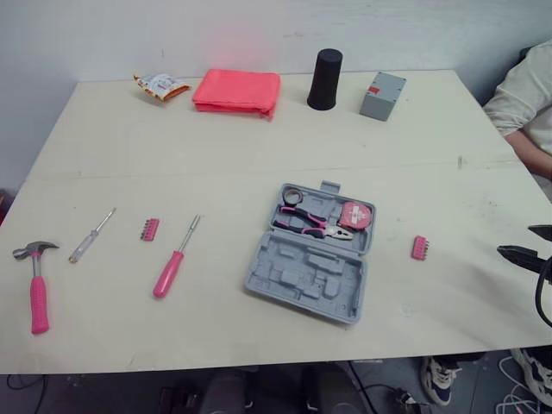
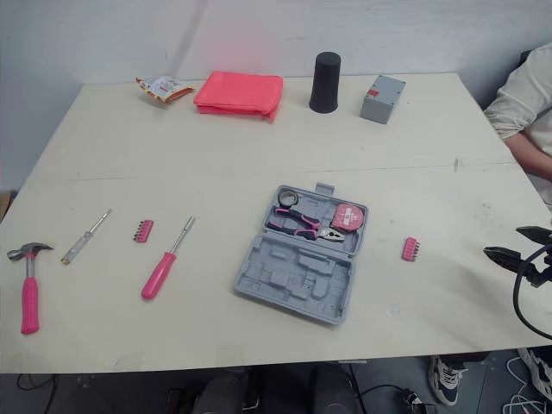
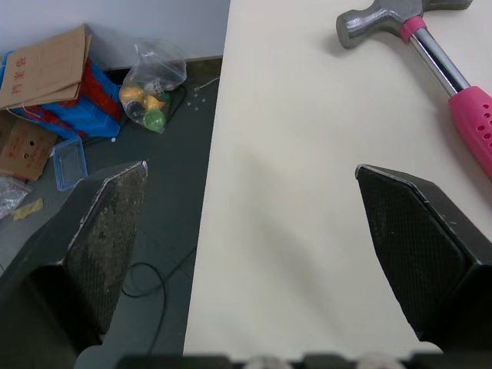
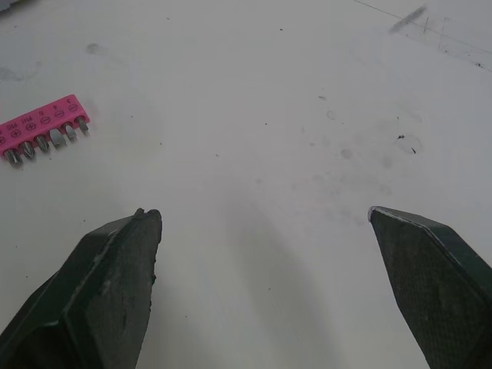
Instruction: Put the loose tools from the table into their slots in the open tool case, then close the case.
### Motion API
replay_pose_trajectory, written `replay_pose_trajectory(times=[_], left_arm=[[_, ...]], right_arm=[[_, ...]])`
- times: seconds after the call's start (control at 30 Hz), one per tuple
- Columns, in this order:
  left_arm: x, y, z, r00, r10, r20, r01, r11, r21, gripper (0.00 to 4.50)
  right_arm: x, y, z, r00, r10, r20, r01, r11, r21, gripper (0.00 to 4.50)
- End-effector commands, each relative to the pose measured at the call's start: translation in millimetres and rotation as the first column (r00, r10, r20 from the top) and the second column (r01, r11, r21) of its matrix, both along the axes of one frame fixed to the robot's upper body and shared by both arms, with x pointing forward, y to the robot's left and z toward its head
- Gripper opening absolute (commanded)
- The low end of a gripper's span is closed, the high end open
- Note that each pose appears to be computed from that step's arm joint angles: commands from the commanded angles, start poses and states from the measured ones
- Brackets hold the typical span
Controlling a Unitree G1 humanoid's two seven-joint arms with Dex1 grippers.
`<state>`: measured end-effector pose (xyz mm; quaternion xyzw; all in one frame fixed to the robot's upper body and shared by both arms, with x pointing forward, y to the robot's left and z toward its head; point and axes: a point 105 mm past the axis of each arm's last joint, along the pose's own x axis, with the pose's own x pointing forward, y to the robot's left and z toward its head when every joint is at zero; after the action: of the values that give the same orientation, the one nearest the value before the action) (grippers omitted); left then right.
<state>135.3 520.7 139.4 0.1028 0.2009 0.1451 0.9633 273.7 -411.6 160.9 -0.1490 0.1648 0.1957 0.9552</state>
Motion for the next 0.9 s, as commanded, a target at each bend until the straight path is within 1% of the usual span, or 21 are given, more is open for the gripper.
replay_pose_trajectory(times=[0.03,0.13,0.2,0.23,0.3,0.4,0.5,0.57,0.6,0.67,0.77,0.83,0.9], left_arm=[[1,2,14,0.999,0.002,0.035,-0.003,0.999,0.032,4.42],[4,3,17,0.999,0.005,0.041,-0.006,0.999,0.033,4.42],[13,-5,21,0.998,-0.039,0.052,0.037,0.999,0.031,4.42],[19,-13,24,0.995,-0.079,0.060,0.079,0.997,0.016,4.42],[37,-48,30,0.965,-0.255,0.060,0.256,0.967,-0.012,4.42],[63,-107,38,0.874,-0.484,0.032,0.485,0.874,-0.015,4.42],[92,-159,45,0.787,-0.617,0.023,0.616,0.787,0.018,4.42],[112,-199,48,0.704,-0.709,0.036,0.709,0.705,0.024,4.42],[119,-215,49,0.670,-0.741,0.039,0.741,0.671,0.023,4.42],[136,-254,44,0.575,-0.818,0.019,0.817,0.576,0.026,4.42],[160,-302,37,0.471,-0.882,0.014,0.882,0.471,-0.002,3.63],[172,-328,35,0.413,-0.910,0.031,0.911,0.412,-0.030,2.69],[192,-350,25,0.373,-0.928,0.015,0.927,0.372,-0.033,1.83]], right_arm=[[1,-1,13,0.999,0.000,0.049,0.001,1.000,-0.014,4.50],[3,2,12,0.998,0.003,0.056,-0.002,1.000,-0.012,4.50],[5,6,15,0.997,0.016,0.069,-0.016,1.000,-0.010,4.50],[6,10,18,0.996,0.028,0.081,-0.028,1.000,-0.002,4.50],[8,22,25,0.993,0.072,0.096,-0.074,0.997,0.013,4.50],[11,50,23,0.984,0.151,0.094,-0.153,0.988,0.014,4.50],[13,87,14,0.970,0.231,0.081,-0.232,0.973,0.008,4.50],[13,109,9,0.959,0.273,0.069,-0.273,0.962,-0.011,4.50],[13,118,8,0.956,0.285,0.069,-0.285,0.959,-0.007,4.50],[10,141,3,0.945,0.322,0.052,-0.323,0.946,0.020,4.50],[2,166,-12,0.928,0.372,0.005,-0.372,0.928,0.004,3.70],[2,173,-19,0.926,0.377,-0.004,-0.377,0.926,-0.011,2.71],[3,176,-27,0.925,0.378,-0.022,-0.379,0.925,-0.032,1.74]])
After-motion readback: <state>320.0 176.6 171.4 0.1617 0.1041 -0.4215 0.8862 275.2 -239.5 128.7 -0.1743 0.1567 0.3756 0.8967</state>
